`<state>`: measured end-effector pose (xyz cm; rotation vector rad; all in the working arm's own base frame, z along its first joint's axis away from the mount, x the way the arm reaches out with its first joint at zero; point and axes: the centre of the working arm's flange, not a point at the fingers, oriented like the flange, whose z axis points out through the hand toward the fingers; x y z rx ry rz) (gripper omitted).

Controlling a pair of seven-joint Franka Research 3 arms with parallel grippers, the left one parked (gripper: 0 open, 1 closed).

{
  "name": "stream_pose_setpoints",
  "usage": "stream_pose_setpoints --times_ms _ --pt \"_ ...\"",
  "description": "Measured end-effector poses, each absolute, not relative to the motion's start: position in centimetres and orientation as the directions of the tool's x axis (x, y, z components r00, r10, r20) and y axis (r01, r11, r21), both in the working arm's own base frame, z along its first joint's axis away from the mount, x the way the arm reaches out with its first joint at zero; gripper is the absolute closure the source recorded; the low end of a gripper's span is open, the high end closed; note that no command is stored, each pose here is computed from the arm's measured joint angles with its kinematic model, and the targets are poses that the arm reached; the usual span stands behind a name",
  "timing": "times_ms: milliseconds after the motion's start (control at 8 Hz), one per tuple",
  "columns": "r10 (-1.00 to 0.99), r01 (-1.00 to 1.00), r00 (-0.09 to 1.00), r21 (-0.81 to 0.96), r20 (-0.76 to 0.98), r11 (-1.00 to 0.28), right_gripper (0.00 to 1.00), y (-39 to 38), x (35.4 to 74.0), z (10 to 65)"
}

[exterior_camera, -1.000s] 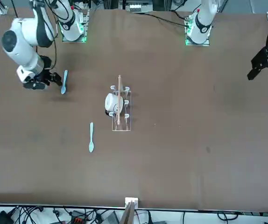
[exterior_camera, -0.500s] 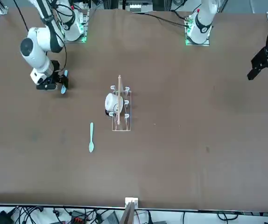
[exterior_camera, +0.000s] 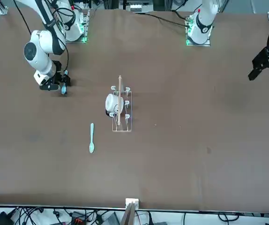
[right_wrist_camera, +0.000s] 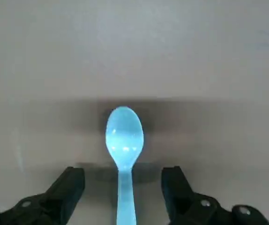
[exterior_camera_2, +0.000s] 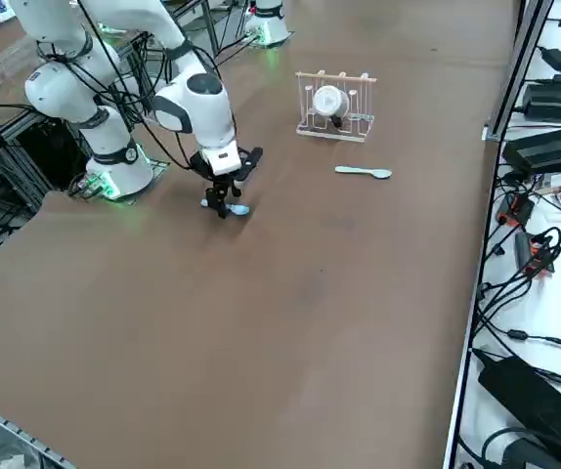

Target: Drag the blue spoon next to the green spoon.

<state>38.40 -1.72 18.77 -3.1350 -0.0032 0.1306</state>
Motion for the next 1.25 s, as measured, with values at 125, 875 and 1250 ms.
stream_pose_setpoints --times_ms 125,875,1250 --pt "0.000 0.000 0.996 -0.004 -0.088 -1.000 0.00 -1.79 38.19 18.64" --pt "0.000 -0.001 0.994 -0.005 -0.107 -1.000 0.08 -1.78 37.68 17.99" --pt "-0.001 -0.002 0.994 -0.005 -0.108 -1.000 0.34 -1.82 37.66 17.97"
